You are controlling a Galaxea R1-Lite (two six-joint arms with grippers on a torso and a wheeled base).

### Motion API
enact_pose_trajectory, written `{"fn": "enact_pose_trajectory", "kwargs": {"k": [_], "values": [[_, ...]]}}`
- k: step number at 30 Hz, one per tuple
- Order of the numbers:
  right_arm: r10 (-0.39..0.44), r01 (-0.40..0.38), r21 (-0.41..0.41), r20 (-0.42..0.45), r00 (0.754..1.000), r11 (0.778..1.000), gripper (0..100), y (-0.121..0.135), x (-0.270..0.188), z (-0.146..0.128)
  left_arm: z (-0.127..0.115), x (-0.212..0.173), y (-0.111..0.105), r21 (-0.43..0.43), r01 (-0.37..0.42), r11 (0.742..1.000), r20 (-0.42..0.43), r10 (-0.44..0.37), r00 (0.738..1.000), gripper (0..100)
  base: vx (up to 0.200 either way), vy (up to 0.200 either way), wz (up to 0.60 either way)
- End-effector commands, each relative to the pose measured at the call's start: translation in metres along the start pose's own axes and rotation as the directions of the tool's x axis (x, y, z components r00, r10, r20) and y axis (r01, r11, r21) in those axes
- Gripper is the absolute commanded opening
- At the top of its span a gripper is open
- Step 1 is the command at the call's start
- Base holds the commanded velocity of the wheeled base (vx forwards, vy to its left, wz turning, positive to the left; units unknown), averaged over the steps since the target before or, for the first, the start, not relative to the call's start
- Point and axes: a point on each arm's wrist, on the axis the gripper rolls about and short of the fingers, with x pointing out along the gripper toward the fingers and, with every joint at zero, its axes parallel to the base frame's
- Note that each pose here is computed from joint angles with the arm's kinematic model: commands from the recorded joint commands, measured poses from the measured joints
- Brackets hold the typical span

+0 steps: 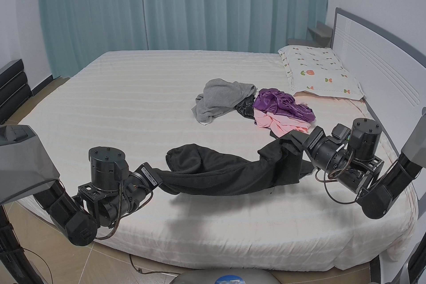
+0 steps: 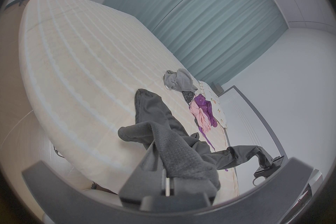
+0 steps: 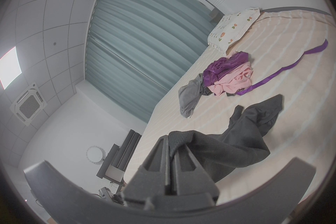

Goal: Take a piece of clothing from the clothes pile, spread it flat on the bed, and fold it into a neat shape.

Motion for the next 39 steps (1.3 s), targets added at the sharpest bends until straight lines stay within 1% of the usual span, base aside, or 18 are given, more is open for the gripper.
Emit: {"fn": "enact_pose_trajectory", "kwargs": {"k": [1,17,30,34,39], "values": [[0.001,-0.001,0.000,0.001,1.000,1.000,0,0.000,0.000,0.000,0.001,-0.001,-0.001,-0.001,0.005,1.000,0.004,-0.005,1.000,0,0.000,0.200,0.00],[-0.016,0.016,0.005,0.021,1.000,1.000,0,-0.007,0.003,0.007,0.001,-0.002,-0.002,-0.003,0.009,1.000,0.005,-0.009,1.000,0,0.000,0.200,0.00],[-0.015,0.015,0.007,0.017,1.000,1.000,0,-0.007,0.003,0.007,0.000,-0.002,-0.003,0.000,0.013,1.000,0.000,-0.013,1.000,0,0.000,0.200,0.00],[-0.033,0.033,0.011,0.015,0.999,0.999,0,-0.014,0.006,0.007,-0.001,-0.002,-0.002,0.000,0.010,1.000,-0.003,-0.010,1.000,0,0.000,0.200,0.00],[-0.016,0.015,0.008,0.031,0.999,1.000,0,-0.013,0.005,0.008,-0.001,-0.002,-0.003,0.001,0.012,1.000,-0.003,-0.012,1.000,0,0.000,0.200,0.00]]}}
